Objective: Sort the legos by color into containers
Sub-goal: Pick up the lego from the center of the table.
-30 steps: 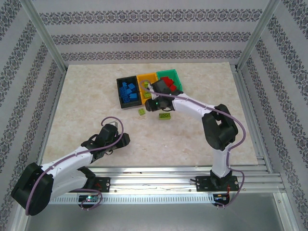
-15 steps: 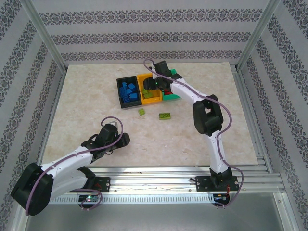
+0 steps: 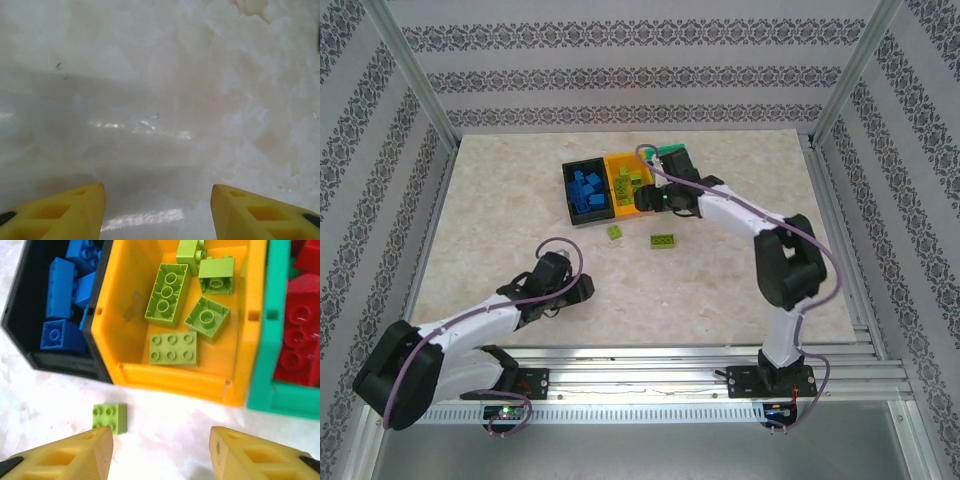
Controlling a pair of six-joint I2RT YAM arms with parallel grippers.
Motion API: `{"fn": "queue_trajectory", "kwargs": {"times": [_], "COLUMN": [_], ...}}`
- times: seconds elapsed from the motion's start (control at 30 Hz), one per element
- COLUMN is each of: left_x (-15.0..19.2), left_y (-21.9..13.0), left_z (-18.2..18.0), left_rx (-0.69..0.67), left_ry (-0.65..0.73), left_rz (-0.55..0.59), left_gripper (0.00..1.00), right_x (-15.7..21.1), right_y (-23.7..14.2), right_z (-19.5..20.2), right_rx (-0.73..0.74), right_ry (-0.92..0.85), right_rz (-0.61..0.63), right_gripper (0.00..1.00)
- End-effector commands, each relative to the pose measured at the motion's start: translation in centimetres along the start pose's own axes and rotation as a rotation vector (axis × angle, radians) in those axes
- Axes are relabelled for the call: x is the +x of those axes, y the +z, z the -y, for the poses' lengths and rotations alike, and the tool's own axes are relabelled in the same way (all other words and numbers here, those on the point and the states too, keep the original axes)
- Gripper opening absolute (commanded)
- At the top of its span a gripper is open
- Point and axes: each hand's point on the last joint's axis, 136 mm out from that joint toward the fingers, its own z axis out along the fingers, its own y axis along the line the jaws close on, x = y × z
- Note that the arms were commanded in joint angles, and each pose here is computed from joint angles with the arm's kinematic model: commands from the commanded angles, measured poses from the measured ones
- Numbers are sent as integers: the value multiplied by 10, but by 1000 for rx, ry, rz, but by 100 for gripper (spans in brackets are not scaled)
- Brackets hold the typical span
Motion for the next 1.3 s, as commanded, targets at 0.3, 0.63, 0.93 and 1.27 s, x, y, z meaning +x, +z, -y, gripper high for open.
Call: {"fn": "queue_trajectory", "kwargs": {"times": [0.3,0.63,0.93,1.27], "left_x": [-41,-71,-109,-124], "left_y": [26,58,85,111], "left_z": [53,65,72,74], "left_rx": [16,-84,-153,-231], "left_ry": [121,209,223,242], "left_rz": [-22,-54,-117,-195], "left_gripper": [58,59,66,65], "right_x": [87,135,159,158], "right_y": [-46,-66,-75,-75], "right_z": [28,51,67,61], "right_rx": [43,115,156,118], "right_ry": [-30,-32,-22,-26], "right_rz": [-18,-12,33,66], "right_gripper": [54,54,54,55]}}
